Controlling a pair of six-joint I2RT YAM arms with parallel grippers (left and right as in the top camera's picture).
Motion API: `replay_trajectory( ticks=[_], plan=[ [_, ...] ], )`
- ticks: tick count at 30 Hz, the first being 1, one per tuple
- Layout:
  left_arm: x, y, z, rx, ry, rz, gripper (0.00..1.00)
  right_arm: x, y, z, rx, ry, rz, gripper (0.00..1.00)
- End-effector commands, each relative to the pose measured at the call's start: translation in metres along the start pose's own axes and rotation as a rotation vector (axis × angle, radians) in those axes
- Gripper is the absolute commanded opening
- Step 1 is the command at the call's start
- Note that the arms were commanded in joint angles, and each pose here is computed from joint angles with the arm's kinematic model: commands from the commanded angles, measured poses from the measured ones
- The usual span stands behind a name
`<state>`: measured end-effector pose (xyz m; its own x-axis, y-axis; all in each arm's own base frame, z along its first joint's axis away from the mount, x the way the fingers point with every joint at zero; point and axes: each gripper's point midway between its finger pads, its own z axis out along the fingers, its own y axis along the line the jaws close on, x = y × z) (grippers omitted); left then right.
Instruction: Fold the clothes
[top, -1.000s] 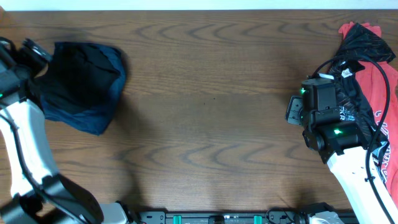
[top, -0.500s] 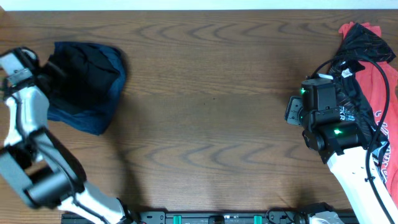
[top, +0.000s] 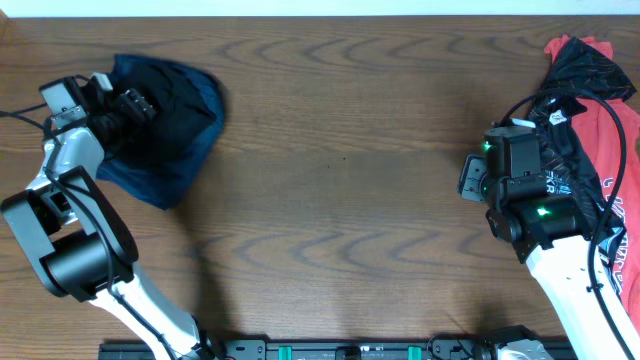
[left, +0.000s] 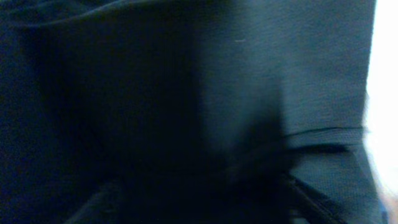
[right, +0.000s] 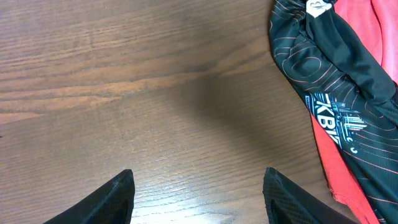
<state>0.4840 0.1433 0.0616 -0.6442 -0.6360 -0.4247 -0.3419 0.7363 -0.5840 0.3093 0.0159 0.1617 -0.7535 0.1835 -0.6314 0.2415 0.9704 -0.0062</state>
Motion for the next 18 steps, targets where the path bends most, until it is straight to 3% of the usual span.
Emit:
replay_trajectory(
  ticks=[1,5,9,13,18],
  plan=[
    [0.003,-0.029,-0.015,0.09,0.005,0.015,0.84,-0.003,-0.001,-0.002,0.001,-0.007,0.013,0.65],
    [-0.024,-0.078,-0.067,0.141,-0.114,0.112,0.91,-0.004,-0.001,-0.002,0.001,-0.008,0.013,0.65],
    [-0.02,-0.124,-0.094,0.188,-0.144,0.201,0.94,-0.003,-0.001,-0.002,0.0,-0.007,0.013,0.65],
    [0.003,-0.136,-0.08,0.173,-0.076,0.206,0.94,-0.003,-0.001,-0.002,-0.002,-0.006,0.013,0.65],
    [0.039,-0.109,-0.039,0.035,0.044,0.169,0.94,-0.003,-0.001,-0.002,-0.001,-0.005,0.012,0.66]
  ],
)
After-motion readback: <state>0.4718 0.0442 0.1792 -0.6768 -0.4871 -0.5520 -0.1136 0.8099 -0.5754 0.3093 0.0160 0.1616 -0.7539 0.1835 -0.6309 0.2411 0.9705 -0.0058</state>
